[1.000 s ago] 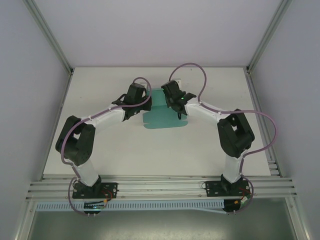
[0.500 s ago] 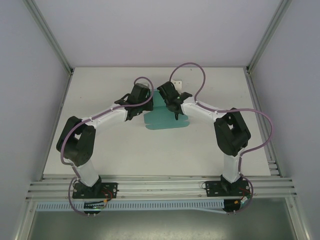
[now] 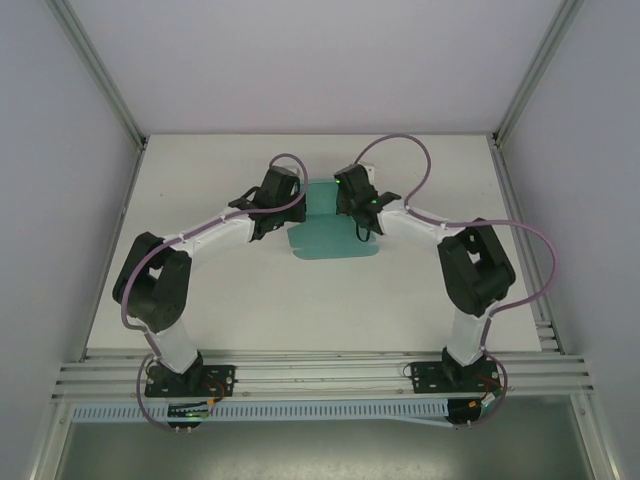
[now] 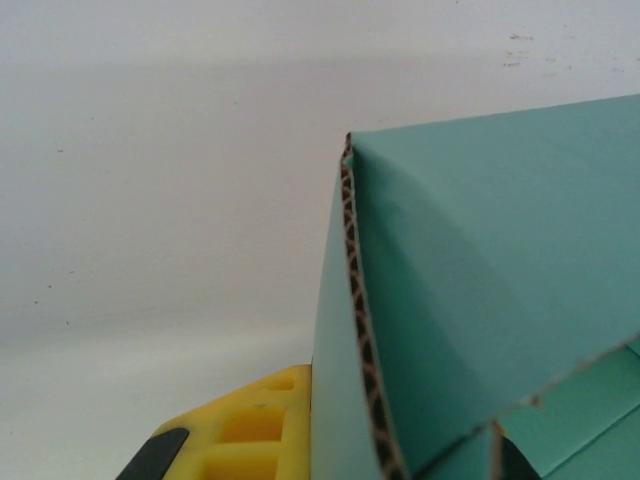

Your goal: Assemble paper box

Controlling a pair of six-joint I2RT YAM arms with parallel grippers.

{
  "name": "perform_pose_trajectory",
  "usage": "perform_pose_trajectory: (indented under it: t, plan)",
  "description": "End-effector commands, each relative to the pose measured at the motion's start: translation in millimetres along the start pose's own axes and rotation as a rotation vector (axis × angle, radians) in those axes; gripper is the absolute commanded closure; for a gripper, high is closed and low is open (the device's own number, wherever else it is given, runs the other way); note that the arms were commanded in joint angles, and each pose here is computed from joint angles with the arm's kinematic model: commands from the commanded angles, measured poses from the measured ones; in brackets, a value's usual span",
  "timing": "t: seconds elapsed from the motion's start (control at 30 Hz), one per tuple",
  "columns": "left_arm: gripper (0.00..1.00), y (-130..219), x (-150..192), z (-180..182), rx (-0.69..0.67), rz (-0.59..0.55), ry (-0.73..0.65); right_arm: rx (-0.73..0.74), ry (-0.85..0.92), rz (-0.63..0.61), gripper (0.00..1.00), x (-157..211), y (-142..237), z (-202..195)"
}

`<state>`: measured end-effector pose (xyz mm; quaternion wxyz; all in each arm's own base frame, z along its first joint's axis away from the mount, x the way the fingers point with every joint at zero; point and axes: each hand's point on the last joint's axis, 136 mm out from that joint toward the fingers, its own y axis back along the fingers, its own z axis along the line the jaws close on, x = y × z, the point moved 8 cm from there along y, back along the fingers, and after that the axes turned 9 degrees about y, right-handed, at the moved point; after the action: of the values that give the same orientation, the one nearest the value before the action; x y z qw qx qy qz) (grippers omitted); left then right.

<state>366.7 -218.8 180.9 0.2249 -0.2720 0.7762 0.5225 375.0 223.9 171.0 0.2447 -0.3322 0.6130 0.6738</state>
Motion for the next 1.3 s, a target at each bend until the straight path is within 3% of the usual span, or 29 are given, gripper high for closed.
perform_pose_trajectory:
  t: [0.0, 0.17, 0.47, 0.6, 0.73, 0.83, 1.07, 1.27]
  plan:
    - [1.0, 9, -13, 45, -0.218, -0.012, 0.056, 0.199, 0.03, -0.154, 0.89, -19, -1, -69]
    - [1.0, 10, -18, 34, -0.128, -0.017, 0.058, 0.119, 0.181, -0.146, 0.76, -20, 15, -64]
    - [1.0, 11, -20, 28, -0.064, -0.026, 0.024, -0.307, 0.2, -0.171, 0.44, -22, 43, -32]
    - [1.0, 9, -20, 26, -0.045, -0.027, 0.017, -0.359, 0.168, -0.199, 0.24, -29, 58, -31]
    - [1.0, 9, -20, 25, -0.025, -0.031, 0.004, -0.366, 0.136, -0.219, 0.19, -32, 69, -35]
    - [1.0, 8, -20, 24, -0.021, -0.027, -0.024, -0.371, 0.095, -0.25, 0.01, -33, 81, -39]
    - [1.0, 8, -16, 11, 0.134, 0.071, -0.241, -0.307, -0.019, -0.304, 0.01, -23, 113, -66]
    - [1.0, 19, 13, -5, 0.404, 0.338, -0.5, -0.241, -0.022, -0.246, 0.01, 4, 134, -87]
